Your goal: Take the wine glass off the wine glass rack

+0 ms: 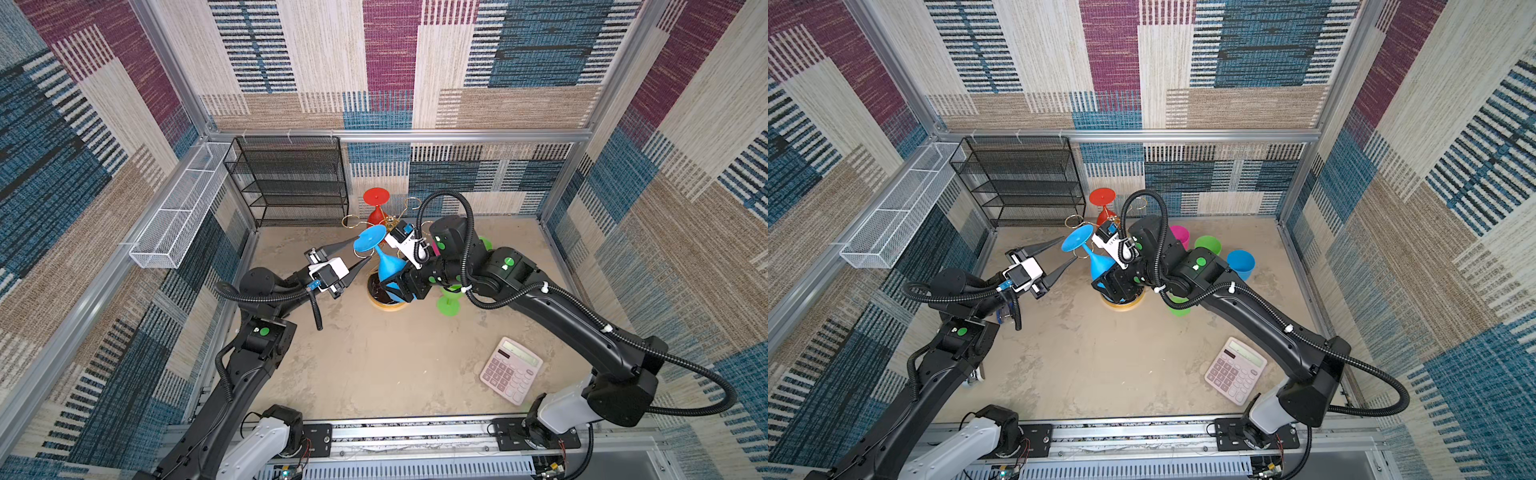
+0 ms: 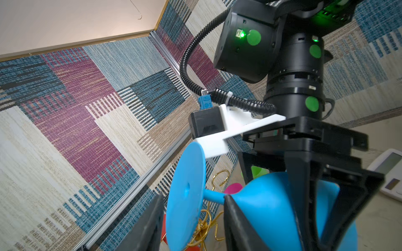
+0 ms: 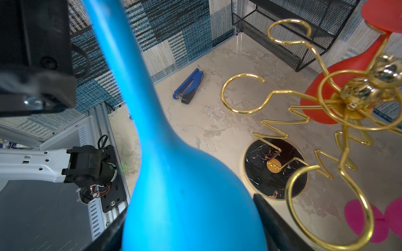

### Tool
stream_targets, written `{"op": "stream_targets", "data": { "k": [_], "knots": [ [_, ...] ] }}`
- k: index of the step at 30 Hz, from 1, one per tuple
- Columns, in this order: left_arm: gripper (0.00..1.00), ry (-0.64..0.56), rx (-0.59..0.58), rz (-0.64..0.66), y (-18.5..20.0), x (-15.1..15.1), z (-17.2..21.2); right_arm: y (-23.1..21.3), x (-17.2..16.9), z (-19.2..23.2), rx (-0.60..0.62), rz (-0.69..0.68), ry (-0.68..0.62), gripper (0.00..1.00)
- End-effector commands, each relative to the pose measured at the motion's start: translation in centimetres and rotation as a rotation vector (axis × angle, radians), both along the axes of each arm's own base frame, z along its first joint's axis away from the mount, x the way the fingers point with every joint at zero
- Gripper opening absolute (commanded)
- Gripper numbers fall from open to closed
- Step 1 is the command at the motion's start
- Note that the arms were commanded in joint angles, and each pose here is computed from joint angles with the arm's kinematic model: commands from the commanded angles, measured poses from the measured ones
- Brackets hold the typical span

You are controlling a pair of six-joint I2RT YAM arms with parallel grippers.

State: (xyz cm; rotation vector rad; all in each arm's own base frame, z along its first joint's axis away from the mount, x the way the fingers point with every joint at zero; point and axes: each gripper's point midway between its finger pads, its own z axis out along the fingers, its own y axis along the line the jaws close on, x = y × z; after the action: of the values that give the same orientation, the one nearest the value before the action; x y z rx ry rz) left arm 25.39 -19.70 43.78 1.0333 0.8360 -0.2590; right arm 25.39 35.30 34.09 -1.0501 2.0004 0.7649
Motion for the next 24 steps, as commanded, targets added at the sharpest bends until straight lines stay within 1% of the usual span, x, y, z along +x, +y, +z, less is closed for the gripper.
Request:
{"op": "stream_targets", "data": {
  "k": [1, 4, 12, 15, 16, 21, 24],
  "knots": [
    [0.44, -0.041, 0.025, -0.013, -0.3, -0.4, 0.2, 0.5, -0.3, 0.0, 0.01, 0.011, 0.012, 0.46],
    [0.37, -0.042, 0.03, -0.01, -0.3, -0.3, 0.1, 0.6, -0.5, -0.1, 0.011, 0.018, 0.013, 0.46],
    [0.15, -0.036, 0.03, 0.017, -0.2, 0.1, 0.1, 0.8, -0.6, 0.2, 0.023, 0.026, 0.014, 0.47],
    [0.04, -0.03, 0.025, 0.032, 0.0, 0.2, 0.2, 0.9, -0.7, 0.3, 0.031, 0.028, 0.015, 0.49],
    [0.0, -0.028, 0.02, 0.037, 0.1, 0.3, 0.4, 0.9, -0.7, 0.5, 0.037, 0.029, 0.013, 0.53],
    [0.0, 0.007, -0.005, 0.08, 0.6, 0.9, 0.6, 0.8, -1.0, 1.8, 0.09, 0.036, -0.016, 0.79],
    [0.0, 0.078, -0.051, 0.116, 1.3, 1.3, 1.0, 0.6, -1.2, 3.1, 0.136, 0.034, -0.045, 0.97]
  ]
}}
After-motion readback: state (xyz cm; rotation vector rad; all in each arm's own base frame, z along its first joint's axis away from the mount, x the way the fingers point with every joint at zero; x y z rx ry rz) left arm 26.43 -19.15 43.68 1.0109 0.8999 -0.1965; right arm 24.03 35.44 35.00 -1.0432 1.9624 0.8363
